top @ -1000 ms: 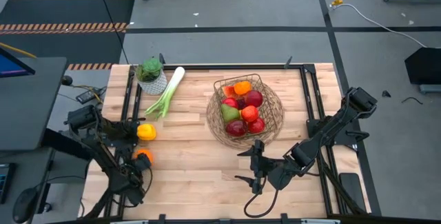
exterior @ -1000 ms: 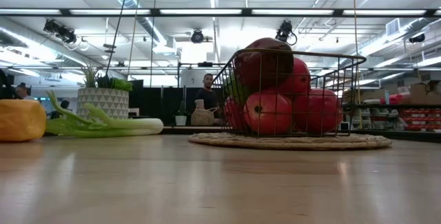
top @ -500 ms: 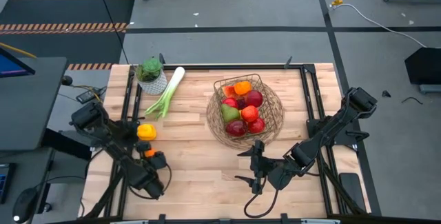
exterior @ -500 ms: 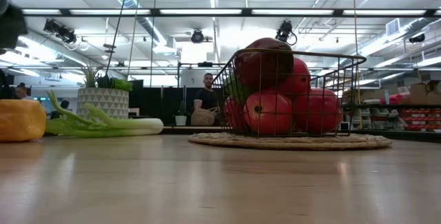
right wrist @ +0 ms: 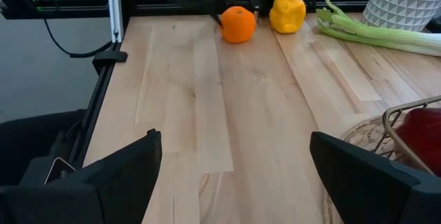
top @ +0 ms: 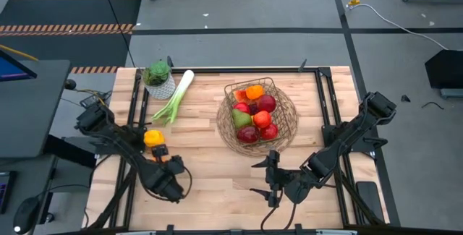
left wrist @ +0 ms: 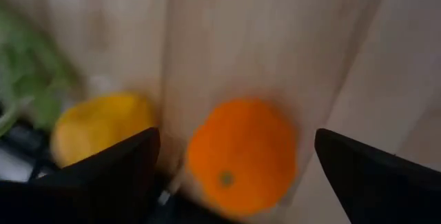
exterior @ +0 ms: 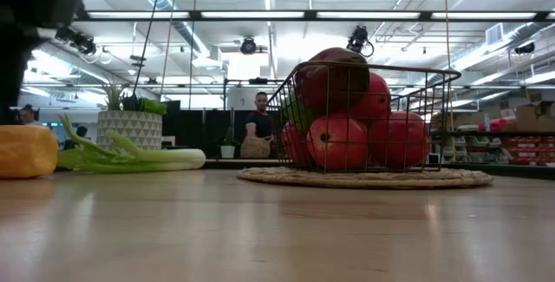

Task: Build produce basket
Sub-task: Put the orange into the wire basket

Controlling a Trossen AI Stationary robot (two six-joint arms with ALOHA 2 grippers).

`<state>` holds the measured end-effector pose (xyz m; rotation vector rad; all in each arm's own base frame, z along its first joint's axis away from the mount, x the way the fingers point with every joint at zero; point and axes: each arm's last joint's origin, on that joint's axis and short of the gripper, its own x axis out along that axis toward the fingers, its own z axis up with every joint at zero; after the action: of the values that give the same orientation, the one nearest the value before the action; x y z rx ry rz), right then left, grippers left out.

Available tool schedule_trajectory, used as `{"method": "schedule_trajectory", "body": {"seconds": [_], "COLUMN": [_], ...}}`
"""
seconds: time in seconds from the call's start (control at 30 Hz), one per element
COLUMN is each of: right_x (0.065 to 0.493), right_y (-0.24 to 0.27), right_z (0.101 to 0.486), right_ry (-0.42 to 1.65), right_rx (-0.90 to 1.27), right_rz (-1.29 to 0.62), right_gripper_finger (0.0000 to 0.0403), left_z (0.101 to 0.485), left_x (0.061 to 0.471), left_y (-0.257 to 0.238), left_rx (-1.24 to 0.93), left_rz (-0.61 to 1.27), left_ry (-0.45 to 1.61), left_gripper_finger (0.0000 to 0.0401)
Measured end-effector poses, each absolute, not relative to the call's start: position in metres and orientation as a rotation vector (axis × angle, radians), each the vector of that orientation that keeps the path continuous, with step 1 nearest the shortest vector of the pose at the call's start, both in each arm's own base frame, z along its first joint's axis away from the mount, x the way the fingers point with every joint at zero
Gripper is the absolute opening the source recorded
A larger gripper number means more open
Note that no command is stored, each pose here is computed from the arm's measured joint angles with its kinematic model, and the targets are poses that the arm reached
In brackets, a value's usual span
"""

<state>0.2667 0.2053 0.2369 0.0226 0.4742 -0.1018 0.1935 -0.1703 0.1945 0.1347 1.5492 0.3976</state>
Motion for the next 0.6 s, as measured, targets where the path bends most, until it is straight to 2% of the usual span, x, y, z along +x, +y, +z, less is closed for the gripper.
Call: {"method": "schedule_trajectory", "body": {"seconds": [0.2,0.4,0.6], "right_x": [0.267,0.266,0.266], "right_y": [0.205,0.206,0.206], "right_z": [0.237,0.237,0.236], "right_ry": [0.476,0.477,0.478], "right_rx": [0.025,0.023,0.022], "right_rz": [-0.102,-0.101,-0.101], "right_gripper_finger": [0.0374,0.0374,0.0374], "left_z": [0.206,0.193,0.181], "left_x": [0.179,0.173,0.153], "left_y": [-0.173,-0.176,-0.156], "left_rx": [0.148,0.038,0.006], "left_rz": [0.480,0.409,0.452], "left_ry": [1.565,1.513,1.569], "left_gripper_finger": [0.0396,0.0396,0.0396]}}
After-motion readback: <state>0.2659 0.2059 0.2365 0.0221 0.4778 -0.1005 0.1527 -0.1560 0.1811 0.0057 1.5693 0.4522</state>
